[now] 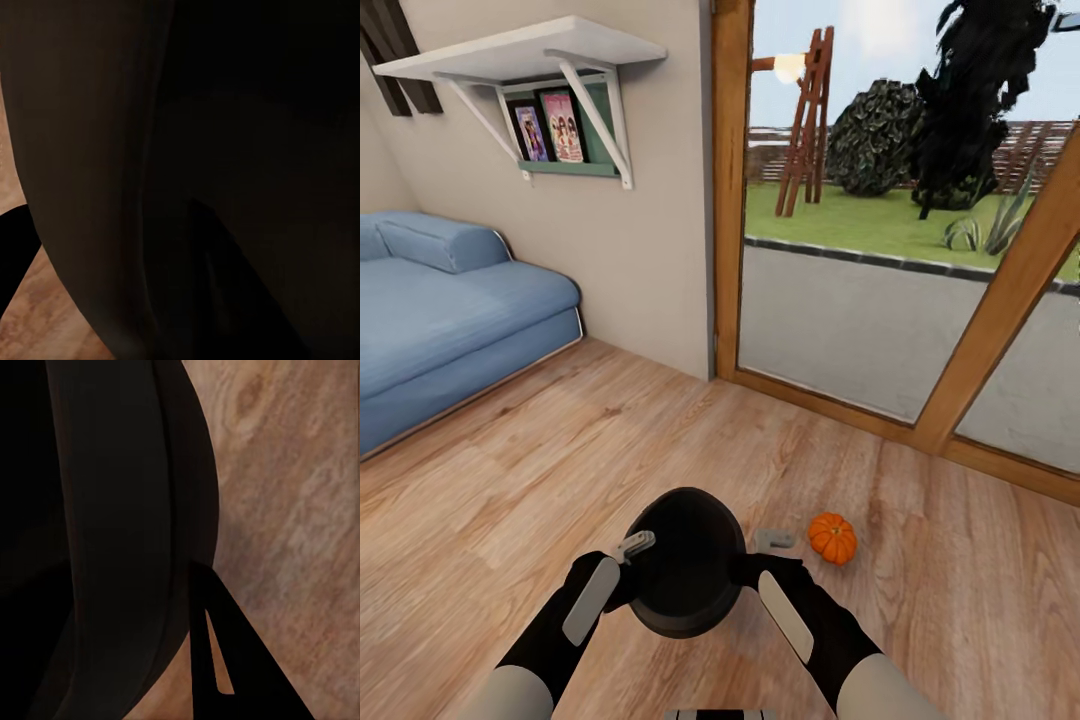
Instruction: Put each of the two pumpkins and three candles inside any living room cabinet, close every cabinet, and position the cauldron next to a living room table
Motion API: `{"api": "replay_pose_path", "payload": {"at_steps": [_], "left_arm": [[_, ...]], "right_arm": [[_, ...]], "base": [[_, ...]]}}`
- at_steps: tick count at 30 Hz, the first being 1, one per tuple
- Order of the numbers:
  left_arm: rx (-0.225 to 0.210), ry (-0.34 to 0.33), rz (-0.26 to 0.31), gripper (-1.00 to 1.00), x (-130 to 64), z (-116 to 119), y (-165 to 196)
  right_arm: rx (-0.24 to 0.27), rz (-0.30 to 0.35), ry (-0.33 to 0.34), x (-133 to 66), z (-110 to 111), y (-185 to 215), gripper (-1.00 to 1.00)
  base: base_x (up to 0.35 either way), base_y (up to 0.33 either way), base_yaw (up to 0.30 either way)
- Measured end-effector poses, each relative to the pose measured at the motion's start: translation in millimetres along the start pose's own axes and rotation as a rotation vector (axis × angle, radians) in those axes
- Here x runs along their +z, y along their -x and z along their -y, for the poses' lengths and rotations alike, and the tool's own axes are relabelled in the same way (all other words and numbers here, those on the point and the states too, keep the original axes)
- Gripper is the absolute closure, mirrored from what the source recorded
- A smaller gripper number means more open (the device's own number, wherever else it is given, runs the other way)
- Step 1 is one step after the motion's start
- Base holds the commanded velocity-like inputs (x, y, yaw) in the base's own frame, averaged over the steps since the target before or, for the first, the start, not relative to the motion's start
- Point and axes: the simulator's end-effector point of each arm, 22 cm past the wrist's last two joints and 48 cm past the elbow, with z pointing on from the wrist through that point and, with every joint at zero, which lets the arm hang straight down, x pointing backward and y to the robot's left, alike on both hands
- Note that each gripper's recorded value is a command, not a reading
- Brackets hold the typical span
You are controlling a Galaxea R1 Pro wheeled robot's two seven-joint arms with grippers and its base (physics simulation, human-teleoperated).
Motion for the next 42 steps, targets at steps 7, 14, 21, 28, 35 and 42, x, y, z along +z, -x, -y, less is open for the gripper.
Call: {"api": "replay_pose_path", "payload": {"at_steps": [7,14,21,28,35,42], "left_arm": [[0.009,0.003,-0.004,1.00,-13.7,6,7],[0.008,0.003,-0.009,1.00,-26.6,11,13],[0.008,0.003,-0.009,1.00,-39.9,17,20],[0.008,0.003,-0.010,1.00,-53.3,22,27],[0.009,0.003,-0.010,1.00,-66.8,28,34],[0.000,-0.002,-0.003,1.00,-80.2,34,42]], "right_arm": [[0.011,-0.002,0.001,-11.8,-3,9,1.00],[0.008,-0.006,0.000,-23.3,-6,19,1.00],[0.009,-0.006,0.000,-34.8,-9,30,1.00],[0.008,-0.007,-0.001,-46.3,-12,41,1.00],[0.009,-0.006,-0.001,-58.1,-16,51,1.00],[-0.001,-0.003,0.002,-69.5,-20,64,1.00]], "base": [[-0.003,0.000,0.000],[-0.259,0.000,0.000],[-0.332,0.000,0.000],[-0.329,0.000,0.000],[-0.217,0.000,-0.028],[-0.018,0.000,-0.218]]}}
